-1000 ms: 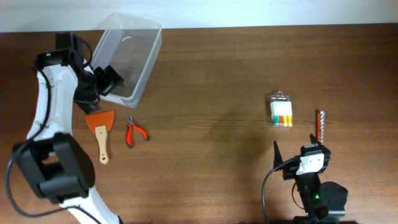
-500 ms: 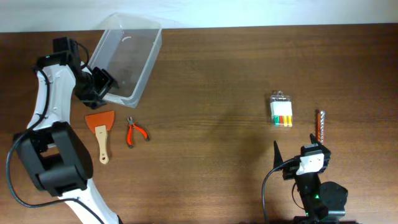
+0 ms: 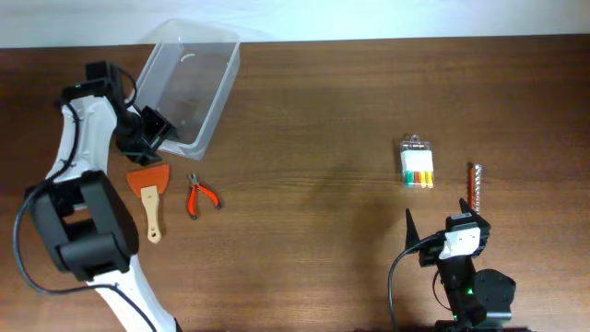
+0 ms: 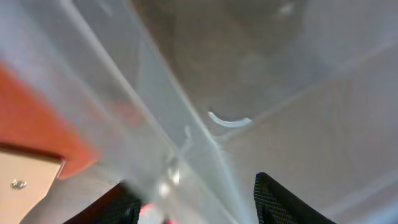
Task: Pack container
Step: 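Grasp the box rim with the left gripper and drag it rightward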
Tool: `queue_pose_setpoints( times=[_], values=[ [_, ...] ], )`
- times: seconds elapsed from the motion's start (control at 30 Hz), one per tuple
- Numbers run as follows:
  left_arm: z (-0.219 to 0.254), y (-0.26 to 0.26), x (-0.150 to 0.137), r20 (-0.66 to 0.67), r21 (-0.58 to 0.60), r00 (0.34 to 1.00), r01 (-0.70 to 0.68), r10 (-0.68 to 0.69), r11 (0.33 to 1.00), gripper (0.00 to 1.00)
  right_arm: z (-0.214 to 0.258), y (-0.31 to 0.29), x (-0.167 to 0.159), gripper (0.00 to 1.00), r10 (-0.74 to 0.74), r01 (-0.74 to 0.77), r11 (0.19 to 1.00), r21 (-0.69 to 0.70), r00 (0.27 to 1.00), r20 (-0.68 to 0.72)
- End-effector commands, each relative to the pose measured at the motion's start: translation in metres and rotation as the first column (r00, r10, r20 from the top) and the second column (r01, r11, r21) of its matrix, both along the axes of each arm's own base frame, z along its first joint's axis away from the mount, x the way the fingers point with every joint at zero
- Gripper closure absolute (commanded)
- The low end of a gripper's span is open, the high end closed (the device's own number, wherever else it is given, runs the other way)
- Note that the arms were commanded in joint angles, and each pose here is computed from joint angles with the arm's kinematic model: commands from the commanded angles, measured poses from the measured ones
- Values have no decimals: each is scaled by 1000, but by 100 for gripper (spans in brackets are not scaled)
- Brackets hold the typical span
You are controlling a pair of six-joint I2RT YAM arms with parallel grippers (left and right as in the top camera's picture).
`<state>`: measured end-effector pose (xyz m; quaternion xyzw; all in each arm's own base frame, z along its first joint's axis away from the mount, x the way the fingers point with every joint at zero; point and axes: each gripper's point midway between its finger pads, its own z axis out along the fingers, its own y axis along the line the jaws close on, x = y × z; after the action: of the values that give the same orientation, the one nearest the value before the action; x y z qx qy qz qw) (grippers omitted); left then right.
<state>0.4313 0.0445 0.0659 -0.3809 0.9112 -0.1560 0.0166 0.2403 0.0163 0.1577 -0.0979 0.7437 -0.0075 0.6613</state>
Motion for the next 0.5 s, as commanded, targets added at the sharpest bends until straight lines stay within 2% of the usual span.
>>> queue_pose_setpoints(
  times=[0.0,0.23,0.47],
  values=[
    [-16,1,-5,-42,-3,999,-1,1,1000,45,-2,2,0,1,7,-7,1000,1,1000,-1],
    [-15,-2,-3,-31,-17,1000,-1,0,1000,85,-2,2,0,1,7,-7,1000,0,1000,-1],
    [-10,-8,6,8,-62,1000,-5,5,998,86,-2,2,0,1,7,-7,1000,0,1000,-2]
  ],
)
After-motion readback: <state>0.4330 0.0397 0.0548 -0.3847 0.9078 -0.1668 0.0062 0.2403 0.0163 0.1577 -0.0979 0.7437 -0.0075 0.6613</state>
